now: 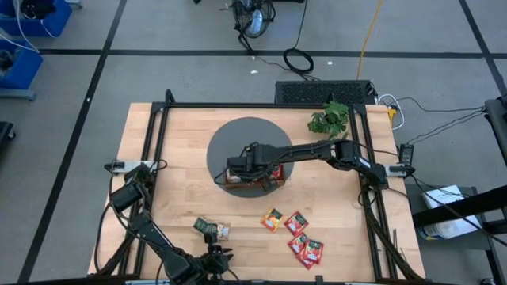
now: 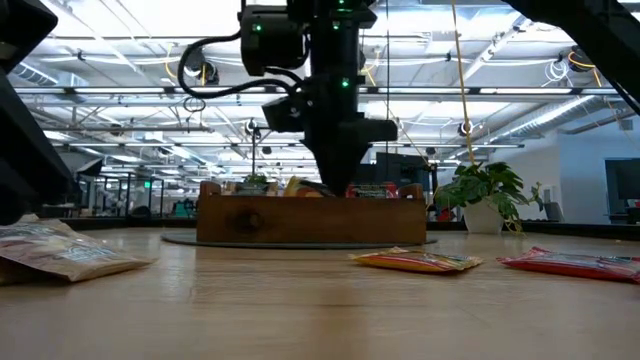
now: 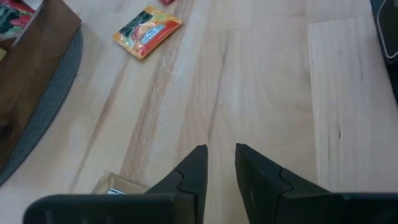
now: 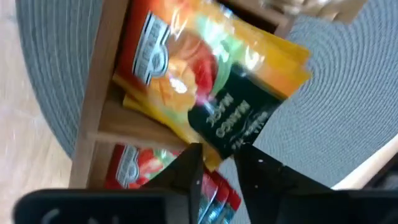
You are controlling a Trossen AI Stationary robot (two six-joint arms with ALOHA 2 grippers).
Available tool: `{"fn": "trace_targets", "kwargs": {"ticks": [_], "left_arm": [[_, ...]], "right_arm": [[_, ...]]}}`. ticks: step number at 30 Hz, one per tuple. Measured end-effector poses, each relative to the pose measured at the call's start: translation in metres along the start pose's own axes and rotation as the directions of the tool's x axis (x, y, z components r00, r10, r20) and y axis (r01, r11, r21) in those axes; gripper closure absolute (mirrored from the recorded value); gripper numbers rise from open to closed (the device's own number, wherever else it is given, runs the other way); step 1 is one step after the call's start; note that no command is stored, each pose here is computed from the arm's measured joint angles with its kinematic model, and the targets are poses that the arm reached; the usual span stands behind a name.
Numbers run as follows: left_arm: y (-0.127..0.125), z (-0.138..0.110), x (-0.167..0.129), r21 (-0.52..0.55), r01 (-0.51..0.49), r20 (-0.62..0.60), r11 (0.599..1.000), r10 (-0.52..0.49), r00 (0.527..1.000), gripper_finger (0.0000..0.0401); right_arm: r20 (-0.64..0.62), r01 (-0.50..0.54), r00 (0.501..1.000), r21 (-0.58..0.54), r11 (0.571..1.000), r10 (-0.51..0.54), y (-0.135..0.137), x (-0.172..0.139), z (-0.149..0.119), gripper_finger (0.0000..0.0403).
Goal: Pick & Place Tea
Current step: Put the yellow tea bag into the middle section of the wooden organizer, then put the brown tea bag into the left section of the wooden organizer
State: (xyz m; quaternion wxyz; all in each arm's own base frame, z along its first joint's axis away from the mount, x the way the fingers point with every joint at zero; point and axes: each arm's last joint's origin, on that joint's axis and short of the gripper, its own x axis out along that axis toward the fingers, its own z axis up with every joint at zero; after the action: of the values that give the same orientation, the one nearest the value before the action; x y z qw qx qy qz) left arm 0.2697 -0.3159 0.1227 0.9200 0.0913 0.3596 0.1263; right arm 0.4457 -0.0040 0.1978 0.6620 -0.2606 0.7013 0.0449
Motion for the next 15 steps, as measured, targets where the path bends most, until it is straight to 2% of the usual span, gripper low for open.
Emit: {"fn": "trace_targets", "kwargs": {"ticks": [4, 11, 15], "left_arm": [[0.000, 0.000, 0.000, 0.005, -0.001, 0.002, 1.000, 0.001, 1.000, 0.0313], [-0.002, -0.002, -0.004, 0.025, 0.001, 0.010, 1.000, -0.001, 1.000, 0.0313], [-0.004, -0.004, -0.007, 0.028, -0.003, 0.025, 1.000, 0.002, 1.000, 0.0313]], "right_arm": [[0.034, 0.016, 0.999, 0.013, 1.000, -0.016, -0.001, -0.009, -0.001, 0.0284], [0.156, 0.057, 0.985, 0.076, 0.995, -0.068, 0.000, -0.054, -0.011, 0.0262], [0.285, -0.004, 0.958, 0.139, 0.990, -0.036, 0.007, -0.091, -0.022, 0.0269]]}}
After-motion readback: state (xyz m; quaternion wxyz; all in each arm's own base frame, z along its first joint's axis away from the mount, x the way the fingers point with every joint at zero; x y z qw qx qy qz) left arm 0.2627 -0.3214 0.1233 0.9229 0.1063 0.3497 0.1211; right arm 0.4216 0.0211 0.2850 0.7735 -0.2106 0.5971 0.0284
